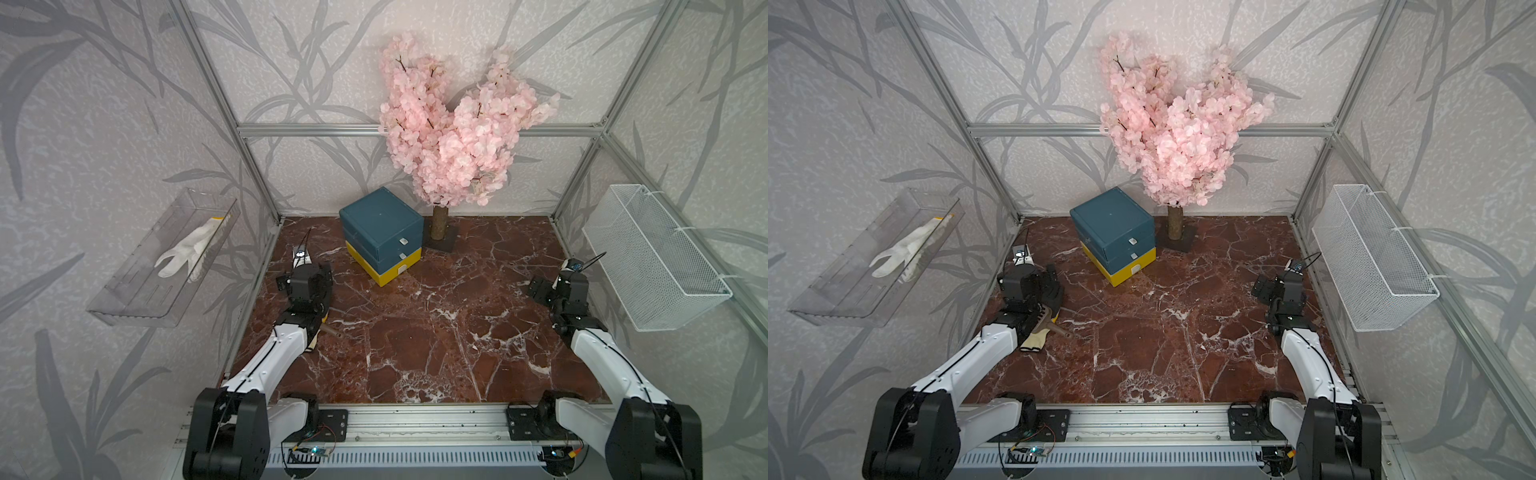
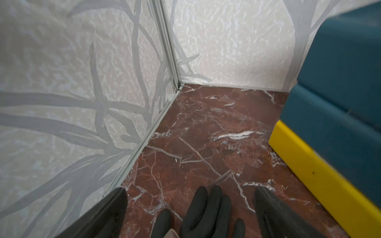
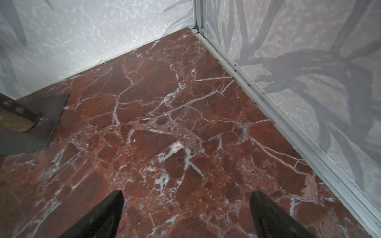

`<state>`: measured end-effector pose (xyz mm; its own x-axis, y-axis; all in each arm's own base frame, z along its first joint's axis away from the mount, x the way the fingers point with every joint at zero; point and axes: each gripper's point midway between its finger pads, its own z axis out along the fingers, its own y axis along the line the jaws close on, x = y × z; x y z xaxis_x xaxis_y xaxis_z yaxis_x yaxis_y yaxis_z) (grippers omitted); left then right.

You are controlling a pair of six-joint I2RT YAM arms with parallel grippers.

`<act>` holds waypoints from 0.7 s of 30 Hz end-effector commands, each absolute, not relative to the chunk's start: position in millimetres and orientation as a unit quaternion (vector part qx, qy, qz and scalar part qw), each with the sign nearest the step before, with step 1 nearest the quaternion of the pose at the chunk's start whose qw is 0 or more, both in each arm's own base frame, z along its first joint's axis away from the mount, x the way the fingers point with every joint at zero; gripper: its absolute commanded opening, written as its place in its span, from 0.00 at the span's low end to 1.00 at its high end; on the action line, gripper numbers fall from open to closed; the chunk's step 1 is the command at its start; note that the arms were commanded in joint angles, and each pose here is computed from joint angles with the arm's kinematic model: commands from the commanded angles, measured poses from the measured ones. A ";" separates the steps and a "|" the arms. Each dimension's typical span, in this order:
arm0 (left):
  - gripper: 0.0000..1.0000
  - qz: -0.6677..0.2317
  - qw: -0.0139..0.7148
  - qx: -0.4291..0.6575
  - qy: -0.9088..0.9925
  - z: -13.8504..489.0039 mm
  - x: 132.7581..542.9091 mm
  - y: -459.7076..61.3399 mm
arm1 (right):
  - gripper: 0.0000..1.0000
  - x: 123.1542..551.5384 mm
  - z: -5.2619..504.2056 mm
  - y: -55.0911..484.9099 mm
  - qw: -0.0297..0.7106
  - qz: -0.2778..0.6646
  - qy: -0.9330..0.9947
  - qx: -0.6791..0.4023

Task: Please place the pencils in the drawer according to their color
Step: Reset both arms

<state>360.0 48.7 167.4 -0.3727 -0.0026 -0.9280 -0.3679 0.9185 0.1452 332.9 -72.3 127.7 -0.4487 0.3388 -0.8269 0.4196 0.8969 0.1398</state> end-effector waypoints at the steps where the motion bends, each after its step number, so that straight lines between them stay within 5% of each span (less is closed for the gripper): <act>1: 1.00 0.153 0.569 -0.127 0.798 147.7 360.2 50.0 | 0.99 348.3 144.4 -86.9 0.538 -0.066 0.812 0.217; 9: 1.00 0.146 0.568 -0.123 0.801 116.1 379.8 50.2 | 0.99 375.5 96.8 -71.2 0.550 -0.015 0.815 0.182; 18: 1.00 0.093 0.562 -0.086 0.817 95.0 390.4 39.9 | 0.99 377.3 101.3 -35.8 0.638 -0.017 0.764 0.090; 21: 1.00 0.082 0.564 -0.077 0.818 94.8 391.0 36.6 | 0.99 387.4 92.1 -33.3 0.578 -0.012 0.811 0.088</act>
<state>382.3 46.3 82.0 -0.3958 -0.0436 -0.9173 -0.2807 0.9568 0.0756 365.3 -33.4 55.6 -0.3926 0.1612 -0.9055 0.1817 0.9787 0.0955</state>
